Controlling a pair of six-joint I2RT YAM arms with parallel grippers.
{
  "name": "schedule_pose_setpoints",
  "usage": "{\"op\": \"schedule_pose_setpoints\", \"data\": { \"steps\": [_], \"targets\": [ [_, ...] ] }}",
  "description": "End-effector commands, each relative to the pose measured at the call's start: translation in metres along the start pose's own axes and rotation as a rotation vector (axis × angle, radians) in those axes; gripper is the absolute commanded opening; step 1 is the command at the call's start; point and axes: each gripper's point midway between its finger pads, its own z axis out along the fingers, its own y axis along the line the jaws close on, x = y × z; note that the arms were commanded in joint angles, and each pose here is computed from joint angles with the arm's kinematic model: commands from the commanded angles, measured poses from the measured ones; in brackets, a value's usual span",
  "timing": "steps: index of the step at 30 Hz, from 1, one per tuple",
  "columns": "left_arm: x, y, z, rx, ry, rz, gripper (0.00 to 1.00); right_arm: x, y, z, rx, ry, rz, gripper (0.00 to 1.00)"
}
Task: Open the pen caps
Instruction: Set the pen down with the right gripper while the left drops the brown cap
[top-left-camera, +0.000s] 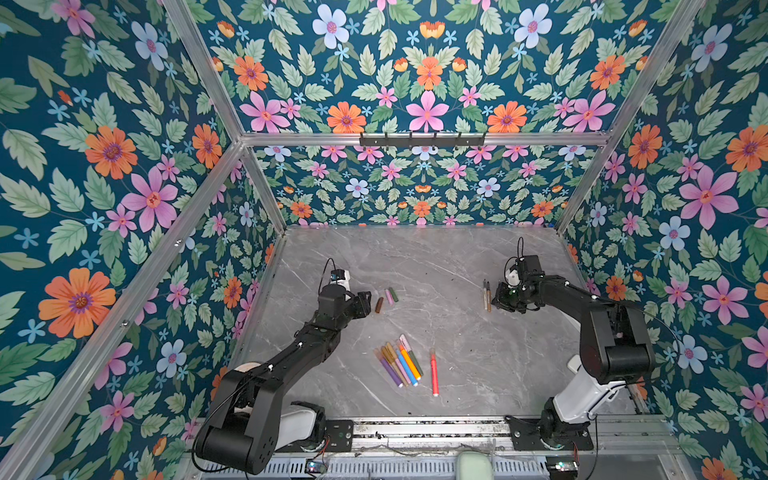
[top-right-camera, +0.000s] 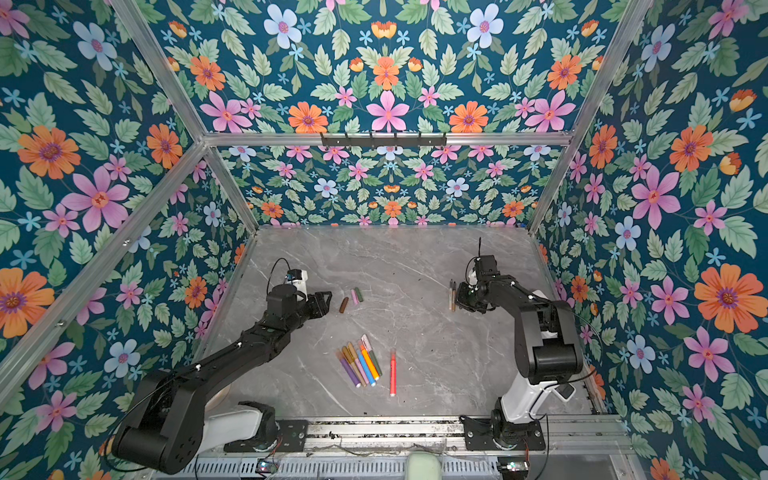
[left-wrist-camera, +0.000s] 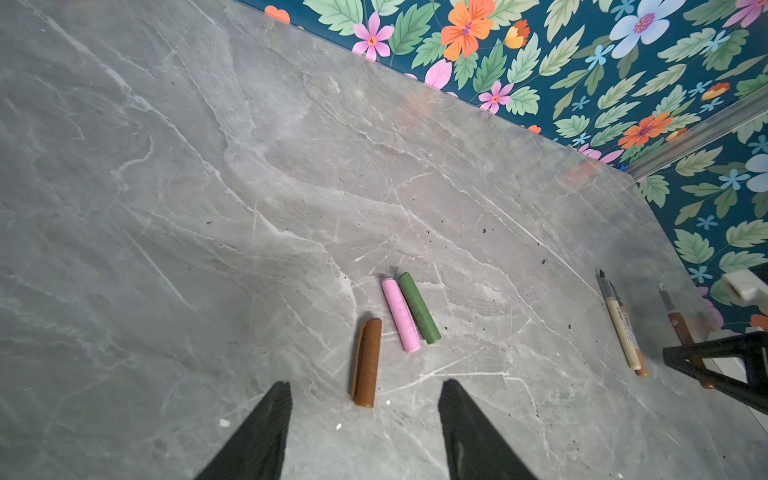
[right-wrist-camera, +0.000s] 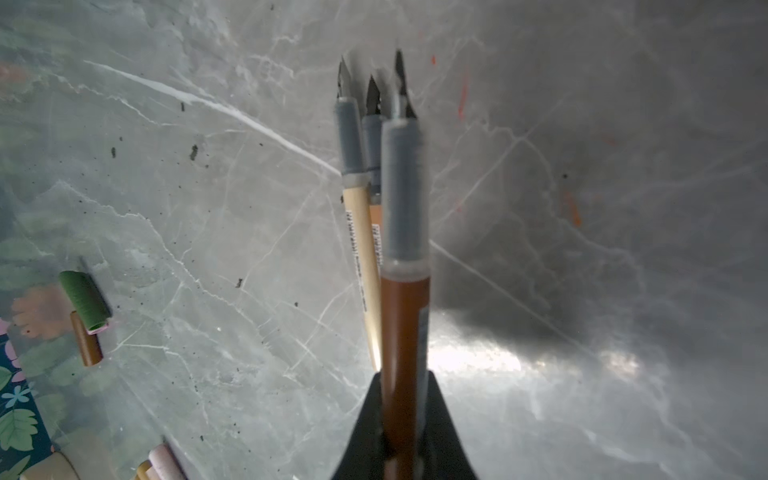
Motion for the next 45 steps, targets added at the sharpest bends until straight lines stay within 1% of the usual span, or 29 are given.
{"op": "schedule_pose_setpoints", "data": {
  "steps": [1,4,5,6,10,11,14,20,24,26,28,30,31,33,36,37,38,39,41,45],
  "targets": [
    [-0.005,0.000,-0.001,-0.003,-0.015,0.003,0.60,-0.005,0.002,0.003,-0.010,-0.002,-0.014,0.00],
    [-0.006,-0.002,-0.002,0.002,-0.018,0.000,0.61,-0.005,0.001,0.005,-0.001,0.005,-0.016,0.01],
    [-0.006,-0.002,-0.002,0.003,-0.017,0.000,0.61,-0.005,0.001,0.005,0.000,0.005,-0.018,0.03],
    [-0.006,-0.002,-0.002,0.004,-0.015,0.000,0.61,-0.007,0.001,0.005,0.001,0.003,-0.019,0.07],
    [-0.006,-0.002,-0.001,0.006,-0.012,0.000,0.61,-0.010,0.000,0.003,-0.001,0.002,-0.016,0.32],
    [-0.006,-0.002,-0.001,0.005,-0.011,-0.001,0.61,-0.011,-0.001,0.003,-0.002,0.003,-0.013,0.36],
    [-0.006,-0.003,-0.002,0.003,-0.009,0.001,0.61,-0.012,0.001,0.001,-0.009,-0.003,-0.014,0.45],
    [-0.005,0.000,-0.001,-0.007,-0.006,0.005,0.61,-0.012,0.000,0.000,-0.011,0.001,-0.015,0.49],
    [0.002,0.002,0.004,-0.014,0.019,-0.002,0.61,-0.011,0.005,-0.011,-0.031,-0.026,-0.022,0.51],
    [0.012,0.010,0.009,-0.047,0.053,-0.029,0.61,-0.008,0.009,-0.023,-0.046,-0.046,-0.032,0.51],
    [0.023,0.019,0.011,-0.082,0.087,-0.087,0.61,-0.001,0.014,-0.038,-0.068,-0.074,-0.042,0.51],
    [0.032,0.015,0.011,-0.052,0.111,-0.133,0.59,0.012,0.014,-0.048,-0.090,-0.086,-0.044,0.51],
    [0.037,0.012,0.009,-0.030,0.121,-0.165,0.57,0.022,0.015,-0.051,-0.107,-0.089,-0.045,0.51],
    [0.047,0.010,0.006,0.001,0.134,-0.204,0.47,0.041,0.011,-0.056,-0.125,-0.091,-0.042,0.51],
    [0.061,0.011,0.005,0.015,0.163,-0.224,0.28,0.069,0.006,-0.058,-0.162,-0.098,-0.031,0.51],
    [0.065,0.012,0.006,0.013,0.176,-0.227,0.18,0.079,0.007,-0.058,-0.190,-0.091,-0.020,0.51],
    [0.069,0.014,0.007,0.007,0.189,-0.226,0.11,0.087,0.008,-0.057,-0.209,-0.091,-0.020,0.51],
    [0.072,0.015,0.009,0.001,0.200,-0.222,0.09,0.093,0.009,-0.058,-0.213,-0.090,-0.028,0.51],
    [0.078,0.018,0.014,-0.006,0.225,-0.215,0.09,0.101,0.011,-0.060,-0.217,-0.090,-0.045,0.51],
    [0.088,0.014,0.028,0.019,0.278,-0.225,0.09,0.101,0.011,-0.067,-0.223,-0.132,-0.058,0.52]
  ]
}}
